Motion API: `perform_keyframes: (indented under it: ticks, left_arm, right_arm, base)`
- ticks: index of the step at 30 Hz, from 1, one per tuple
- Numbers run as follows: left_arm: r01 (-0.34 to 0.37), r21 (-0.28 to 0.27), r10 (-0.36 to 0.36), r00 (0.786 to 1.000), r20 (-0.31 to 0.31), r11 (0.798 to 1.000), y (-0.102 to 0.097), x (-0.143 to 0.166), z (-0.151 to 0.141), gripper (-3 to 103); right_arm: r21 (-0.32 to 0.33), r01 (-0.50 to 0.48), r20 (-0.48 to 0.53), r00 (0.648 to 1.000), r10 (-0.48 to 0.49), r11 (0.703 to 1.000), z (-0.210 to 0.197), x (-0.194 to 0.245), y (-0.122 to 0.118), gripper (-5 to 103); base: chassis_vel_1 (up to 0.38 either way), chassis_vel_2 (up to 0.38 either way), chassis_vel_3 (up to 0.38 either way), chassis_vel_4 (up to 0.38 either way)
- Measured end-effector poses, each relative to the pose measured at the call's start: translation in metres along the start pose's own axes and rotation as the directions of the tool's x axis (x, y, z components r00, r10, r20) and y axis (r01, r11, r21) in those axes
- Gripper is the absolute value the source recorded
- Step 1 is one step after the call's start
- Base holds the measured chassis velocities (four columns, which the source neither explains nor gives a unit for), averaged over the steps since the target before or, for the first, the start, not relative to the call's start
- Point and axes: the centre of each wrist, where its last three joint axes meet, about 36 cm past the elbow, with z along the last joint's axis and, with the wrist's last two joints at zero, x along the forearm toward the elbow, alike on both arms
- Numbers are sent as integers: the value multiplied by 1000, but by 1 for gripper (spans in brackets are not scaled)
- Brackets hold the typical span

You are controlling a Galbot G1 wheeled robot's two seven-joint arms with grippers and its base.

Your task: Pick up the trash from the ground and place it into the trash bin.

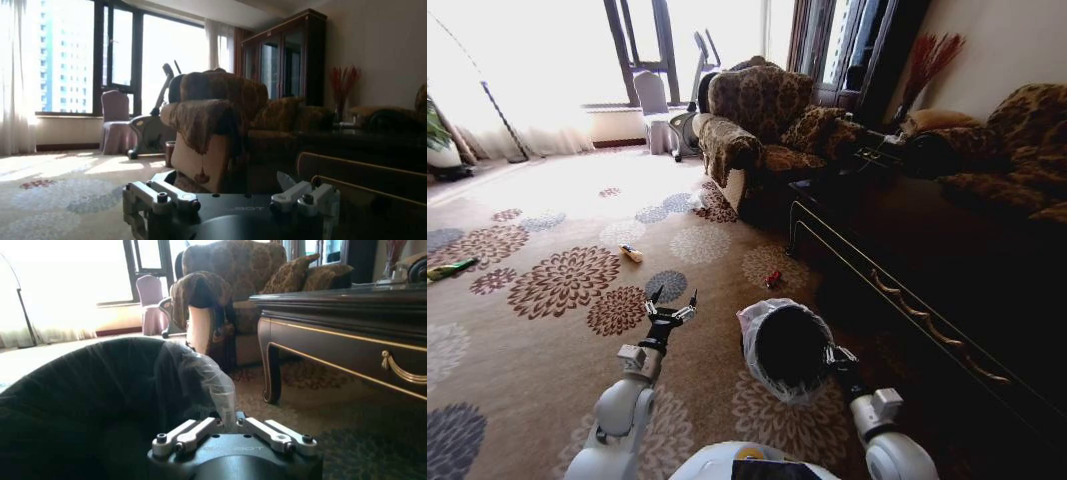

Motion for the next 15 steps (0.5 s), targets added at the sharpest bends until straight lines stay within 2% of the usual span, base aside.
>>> perform_keyframes:
  ticks: [3, 14, 15]
  left_arm:
    - [-4, -4, 4, 1000, -4, 1000, 2, -2, 0, 99]
    - [-37, -13, 37, 999, -24, 999, 1, -6, 4, 99]
    - [-40, -13, 39, 999, -26, 999, 1, -7, 4, 96]
  right_arm:
    - [-2, -5, 5, 1000, 5, 1000, 1, 2, 0, 4]
    - [-5, -5, -1, 1000, 5, 1000, 3, 6, -1, 4]
    - [-5, -5, -1, 1000, 5, 1000, 4, 6, -1, 4]
  base:
    - [-58, -61, 23, 21]
    - [-12, -16, -23, -23]
    - [-76, -97, -76, -63]
